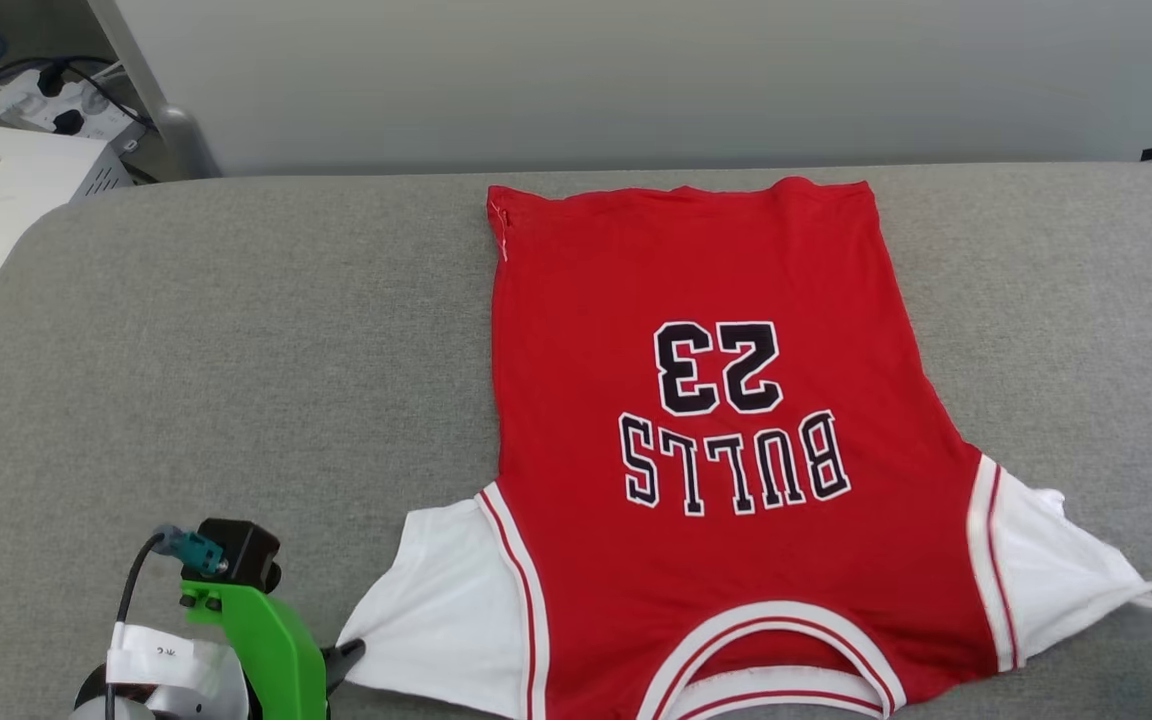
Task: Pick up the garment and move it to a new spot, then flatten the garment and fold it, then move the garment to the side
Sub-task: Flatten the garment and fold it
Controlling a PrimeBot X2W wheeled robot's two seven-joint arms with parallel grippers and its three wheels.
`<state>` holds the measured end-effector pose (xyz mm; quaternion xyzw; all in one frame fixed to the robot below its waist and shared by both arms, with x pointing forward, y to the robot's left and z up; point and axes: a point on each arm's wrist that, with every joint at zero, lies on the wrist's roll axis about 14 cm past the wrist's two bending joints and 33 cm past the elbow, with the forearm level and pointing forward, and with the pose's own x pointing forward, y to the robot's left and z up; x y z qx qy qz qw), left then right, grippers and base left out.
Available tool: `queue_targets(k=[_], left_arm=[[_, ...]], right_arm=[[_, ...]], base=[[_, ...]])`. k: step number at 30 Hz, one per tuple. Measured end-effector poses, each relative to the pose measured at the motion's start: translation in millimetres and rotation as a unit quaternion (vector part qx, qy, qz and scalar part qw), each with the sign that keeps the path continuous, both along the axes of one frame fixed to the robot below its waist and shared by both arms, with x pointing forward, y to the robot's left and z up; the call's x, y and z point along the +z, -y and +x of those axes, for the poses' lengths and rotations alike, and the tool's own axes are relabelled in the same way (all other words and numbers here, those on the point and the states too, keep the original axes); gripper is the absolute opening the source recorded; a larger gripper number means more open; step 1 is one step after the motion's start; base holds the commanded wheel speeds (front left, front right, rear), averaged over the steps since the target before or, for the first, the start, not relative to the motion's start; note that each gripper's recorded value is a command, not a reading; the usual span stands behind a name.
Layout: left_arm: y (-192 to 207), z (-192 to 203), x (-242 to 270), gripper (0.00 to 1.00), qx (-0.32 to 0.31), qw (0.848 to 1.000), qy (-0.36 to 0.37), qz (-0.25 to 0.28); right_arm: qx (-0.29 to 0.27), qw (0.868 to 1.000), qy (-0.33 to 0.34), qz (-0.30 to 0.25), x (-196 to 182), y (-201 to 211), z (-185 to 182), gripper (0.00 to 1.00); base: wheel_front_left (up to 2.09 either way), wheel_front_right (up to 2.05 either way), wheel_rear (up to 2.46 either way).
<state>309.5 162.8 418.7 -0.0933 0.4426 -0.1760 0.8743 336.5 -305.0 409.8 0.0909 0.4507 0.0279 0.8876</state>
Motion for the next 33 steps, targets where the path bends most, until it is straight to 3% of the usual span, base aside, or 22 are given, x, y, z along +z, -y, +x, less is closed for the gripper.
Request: queue_targets(k=[7,10,12,33], left_arm=[[18.3,3.6,18.0,0.0,-0.031,0.999,0.011,-0.006],[34.5,6.1,28.4,0.0,-0.057,0.998,0.016,-0.015],[37.6,7.7,24.9,0.0,-0.067,0.998,0.015,-0.007],[25.4,12.4,-17.1,0.0,-0.03,0.999,-0.038,0.012]], right_arm=[[0.021,0.999,0.027,0.022,29.8,-19.2,36.9,1.0],[0.061,0.994,0.08,0.034,73.9,-54.0,104.2,1.0],[0.086,0.993,0.081,0.03,80.7,-76.8,141.9,1.0],[0.079,0.996,-0.005,-0.03,-2.4,-112.8,294.4,1.0]], base=[[0.0,0.0,0.0],[0.0,0.0,0.0],[0.0,0.0,0.0],[0.0,0.0,0.0]])
